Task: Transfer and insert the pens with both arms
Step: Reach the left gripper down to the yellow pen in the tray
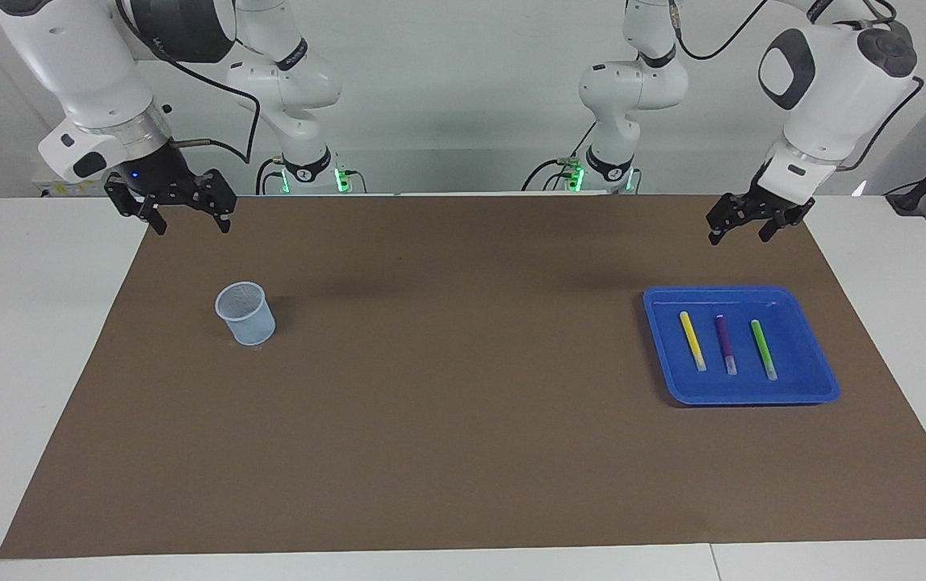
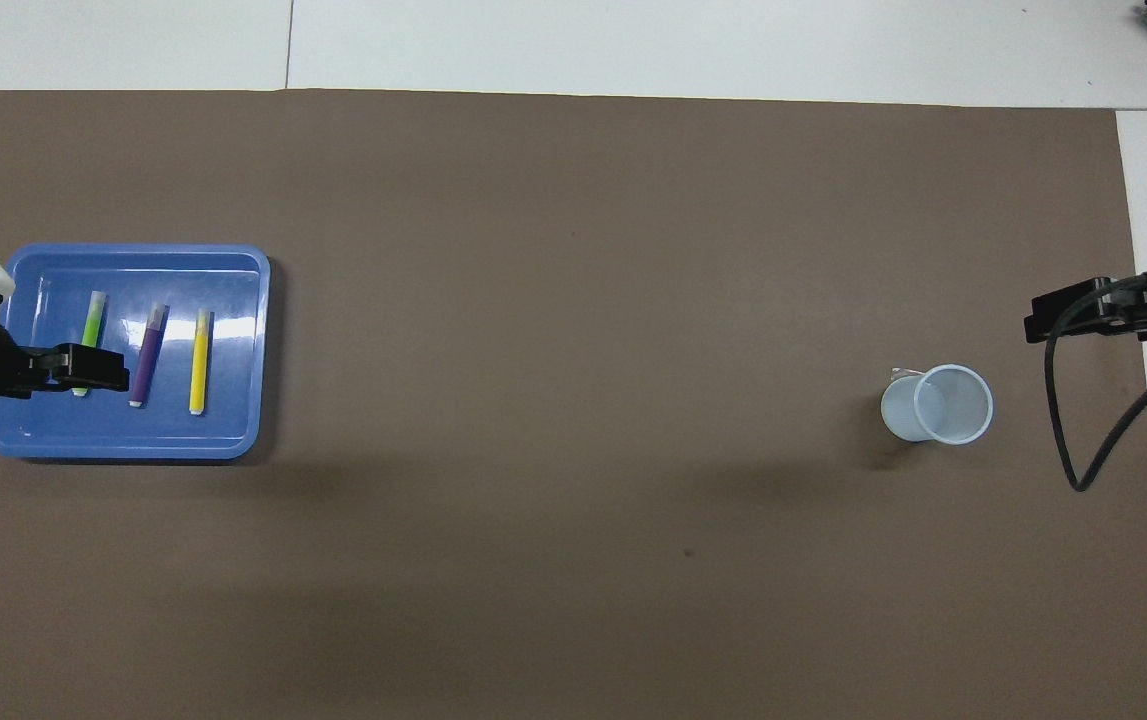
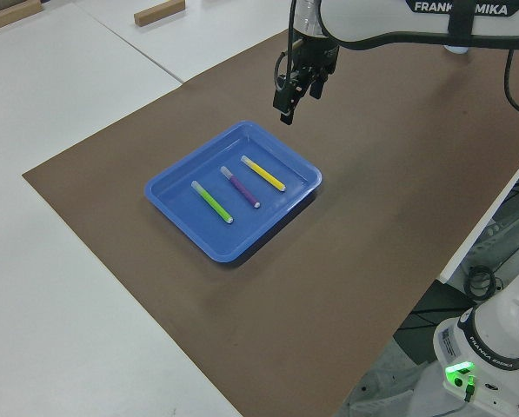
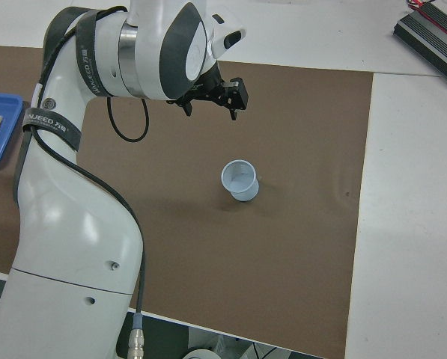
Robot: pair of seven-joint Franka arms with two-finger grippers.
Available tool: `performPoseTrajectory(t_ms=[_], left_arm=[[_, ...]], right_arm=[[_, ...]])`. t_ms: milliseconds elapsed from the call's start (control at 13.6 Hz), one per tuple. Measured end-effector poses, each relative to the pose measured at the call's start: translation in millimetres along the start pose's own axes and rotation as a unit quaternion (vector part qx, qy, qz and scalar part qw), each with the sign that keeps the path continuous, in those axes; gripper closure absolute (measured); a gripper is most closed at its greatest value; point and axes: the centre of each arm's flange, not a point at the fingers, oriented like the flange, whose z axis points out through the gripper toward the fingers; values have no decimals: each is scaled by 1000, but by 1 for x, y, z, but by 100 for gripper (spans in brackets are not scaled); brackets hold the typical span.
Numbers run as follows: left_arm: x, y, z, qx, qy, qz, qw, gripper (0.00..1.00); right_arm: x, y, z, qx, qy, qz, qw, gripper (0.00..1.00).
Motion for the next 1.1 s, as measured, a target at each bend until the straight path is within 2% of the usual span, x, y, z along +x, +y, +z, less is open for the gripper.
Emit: performPoseTrajectory(t_ms=[441, 1101], left_arm=[[35, 1, 75, -9, 3, -9, 1000, 0], [66, -2, 171, -10, 10, -20, 1000, 0]], right_arm=[[0, 0, 0, 0, 0, 0, 1000, 0], [0, 0, 0, 0, 0, 0, 1000, 0]])
